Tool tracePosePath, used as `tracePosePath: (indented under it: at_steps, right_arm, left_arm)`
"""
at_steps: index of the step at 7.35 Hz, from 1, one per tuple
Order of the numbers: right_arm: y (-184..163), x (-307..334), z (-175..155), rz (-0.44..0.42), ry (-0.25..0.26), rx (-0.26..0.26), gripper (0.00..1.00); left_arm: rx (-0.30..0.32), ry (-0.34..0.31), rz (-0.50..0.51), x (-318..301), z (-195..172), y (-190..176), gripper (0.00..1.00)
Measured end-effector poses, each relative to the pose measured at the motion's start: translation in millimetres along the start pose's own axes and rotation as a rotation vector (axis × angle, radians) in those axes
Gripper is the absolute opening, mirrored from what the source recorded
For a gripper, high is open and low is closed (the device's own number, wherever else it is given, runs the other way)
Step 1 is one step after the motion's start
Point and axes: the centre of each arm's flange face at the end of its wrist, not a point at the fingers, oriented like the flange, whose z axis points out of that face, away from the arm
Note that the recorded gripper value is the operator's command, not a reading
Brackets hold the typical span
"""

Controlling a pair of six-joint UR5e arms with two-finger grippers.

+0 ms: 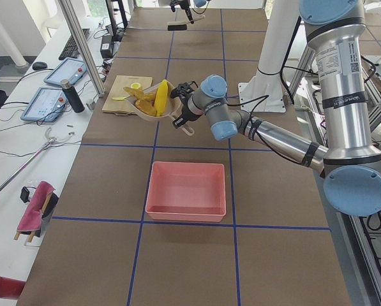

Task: Sweep and dump trash into bin
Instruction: 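Carry the dustpan to the pink bin with the left gripper while the right withdraws, then tilt the dustpan over the pink bin with the left gripper to dump the food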

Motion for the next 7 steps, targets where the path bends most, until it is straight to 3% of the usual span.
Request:
tracePosePath:
  at_steps: [2, 7]
  right_arm:
    - [23, 22, 33, 0.055, -0.039, -0.038, 0.0]
    - [97, 24, 113, 0.077, -0.074, 0.048, 0.0]
  left_arm:
    - [-0.03, -0.039, -0.103, -13, -37, 29, 0.0]
    - [-0.138, -0.087, -0.335, -60, -114, 130, 0.0]
